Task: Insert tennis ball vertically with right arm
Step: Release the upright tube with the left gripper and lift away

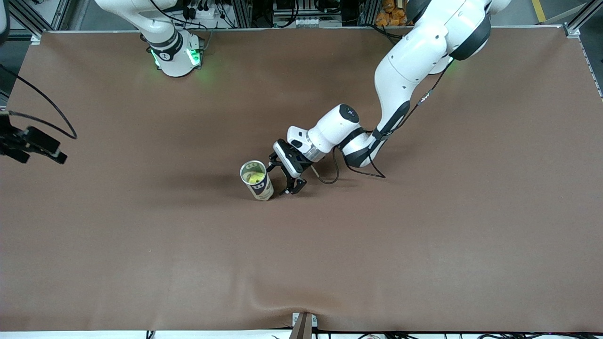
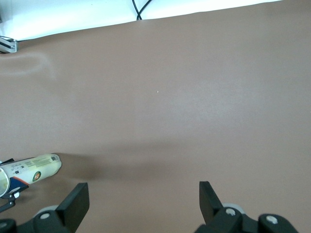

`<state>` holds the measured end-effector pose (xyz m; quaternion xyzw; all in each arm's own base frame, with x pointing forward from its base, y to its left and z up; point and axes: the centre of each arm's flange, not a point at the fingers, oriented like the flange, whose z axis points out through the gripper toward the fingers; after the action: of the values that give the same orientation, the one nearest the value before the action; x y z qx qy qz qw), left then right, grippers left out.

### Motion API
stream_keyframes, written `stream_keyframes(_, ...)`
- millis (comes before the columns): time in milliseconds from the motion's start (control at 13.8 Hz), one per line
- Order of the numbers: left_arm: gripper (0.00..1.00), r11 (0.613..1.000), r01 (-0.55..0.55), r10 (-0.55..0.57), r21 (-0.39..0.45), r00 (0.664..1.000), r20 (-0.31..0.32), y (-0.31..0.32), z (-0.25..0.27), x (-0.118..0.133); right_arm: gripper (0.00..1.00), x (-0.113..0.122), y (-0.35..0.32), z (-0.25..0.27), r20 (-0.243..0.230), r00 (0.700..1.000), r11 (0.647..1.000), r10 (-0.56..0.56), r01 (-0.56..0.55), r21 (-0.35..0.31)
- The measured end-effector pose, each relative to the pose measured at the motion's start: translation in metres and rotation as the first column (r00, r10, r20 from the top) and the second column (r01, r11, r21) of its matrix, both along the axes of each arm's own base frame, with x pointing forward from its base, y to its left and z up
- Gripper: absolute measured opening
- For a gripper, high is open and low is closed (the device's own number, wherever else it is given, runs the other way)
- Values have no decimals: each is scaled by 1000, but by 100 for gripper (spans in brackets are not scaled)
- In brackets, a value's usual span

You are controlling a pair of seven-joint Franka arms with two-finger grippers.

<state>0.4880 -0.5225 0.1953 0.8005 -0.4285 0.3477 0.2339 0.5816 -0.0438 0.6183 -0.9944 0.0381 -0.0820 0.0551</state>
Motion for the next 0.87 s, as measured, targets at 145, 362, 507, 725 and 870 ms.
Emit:
stream_keyframes(145, 100, 1000, -2, 3, 19, 1000, -22, 0, 11, 4, 100, -11, -2, -5, -16, 1000, 1000, 6, -6, -10)
stream_keyframes(362, 100, 997, 5, 0, 77, 999, -54, -3, 33, 8, 100, -18, 2, -18, -47, 999, 999, 26, -28, -27)
stream_keyframes(507, 100, 995, 1, 6, 97, 997, -79, -2, 51, 12, 100, -18, 20, -24, -67, 995, 994, 73, -78, -80)
stream_keyframes(725, 100, 984, 6, 24, 179, 986, -164, 10, 83, 23, 100, -22, 53, -21, -104, 978, 972, 181, -194, -135)
stream_keyframes(870, 100, 973, 9, 40, 231, 977, -209, 24, 116, 31, 100, -32, 55, -7, -145, 966, 964, 214, -233, -131)
